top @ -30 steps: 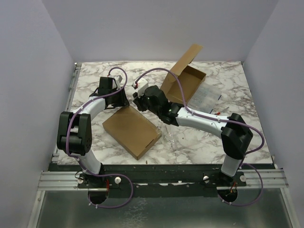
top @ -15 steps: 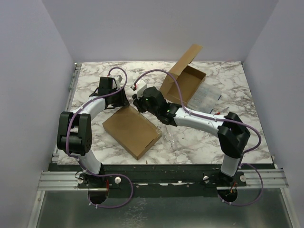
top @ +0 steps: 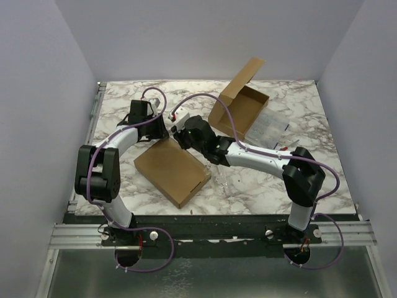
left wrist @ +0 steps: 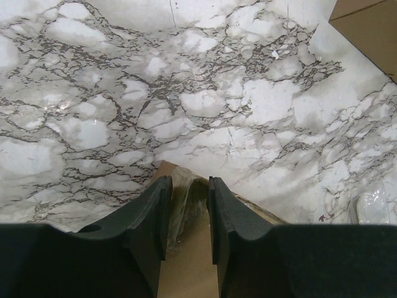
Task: Unpack the express box
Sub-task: Cut the express box at the center of the board.
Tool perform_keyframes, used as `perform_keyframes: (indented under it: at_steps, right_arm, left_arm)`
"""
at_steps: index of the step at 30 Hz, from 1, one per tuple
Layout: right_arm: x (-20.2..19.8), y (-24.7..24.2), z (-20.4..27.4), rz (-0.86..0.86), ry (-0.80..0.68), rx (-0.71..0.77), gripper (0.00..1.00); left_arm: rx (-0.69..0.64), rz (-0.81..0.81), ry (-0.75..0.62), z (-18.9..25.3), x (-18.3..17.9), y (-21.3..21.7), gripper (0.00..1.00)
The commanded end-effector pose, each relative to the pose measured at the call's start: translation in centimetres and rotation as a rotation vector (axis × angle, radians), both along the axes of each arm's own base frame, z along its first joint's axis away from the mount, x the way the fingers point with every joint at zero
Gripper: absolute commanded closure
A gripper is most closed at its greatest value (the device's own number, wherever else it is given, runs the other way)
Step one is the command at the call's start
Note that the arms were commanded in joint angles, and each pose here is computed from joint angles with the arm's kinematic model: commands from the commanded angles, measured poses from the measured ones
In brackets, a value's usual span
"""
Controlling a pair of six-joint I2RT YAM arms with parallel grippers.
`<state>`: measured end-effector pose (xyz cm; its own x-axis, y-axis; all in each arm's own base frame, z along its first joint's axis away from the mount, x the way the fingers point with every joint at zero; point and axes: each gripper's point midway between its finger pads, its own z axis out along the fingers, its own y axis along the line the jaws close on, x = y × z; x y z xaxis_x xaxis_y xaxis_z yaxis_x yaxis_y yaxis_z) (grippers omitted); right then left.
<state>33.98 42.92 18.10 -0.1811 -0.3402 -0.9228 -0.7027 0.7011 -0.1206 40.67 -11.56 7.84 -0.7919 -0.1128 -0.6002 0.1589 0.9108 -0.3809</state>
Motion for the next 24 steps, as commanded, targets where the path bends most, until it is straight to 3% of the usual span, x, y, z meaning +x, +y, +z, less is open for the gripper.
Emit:
perform_keyframes:
  at_steps: [1, 15, 24]
  right_arm:
    - [-1.2, -1.0, -3.0, 0.000, 0.046, -0.106, 1.00]
    - [-5.0, -4.3, -4.6, -0.034, 0.142, -0.250, 1.00]
    - [-7.5, -7.3, -4.5, -0.095, 0.219, -0.243, 1.00]
  left_arm:
    - [0.130, 0.051, 0.111, -4.0, -1.5, 2.5, 0.67]
    - [0.188, 0.084, 0.111, -5.1, -1.0, 3.6, 0.68]
    - [0.201, 0.093, 0.104, -5.1, -1.0, 3.9, 0.69]
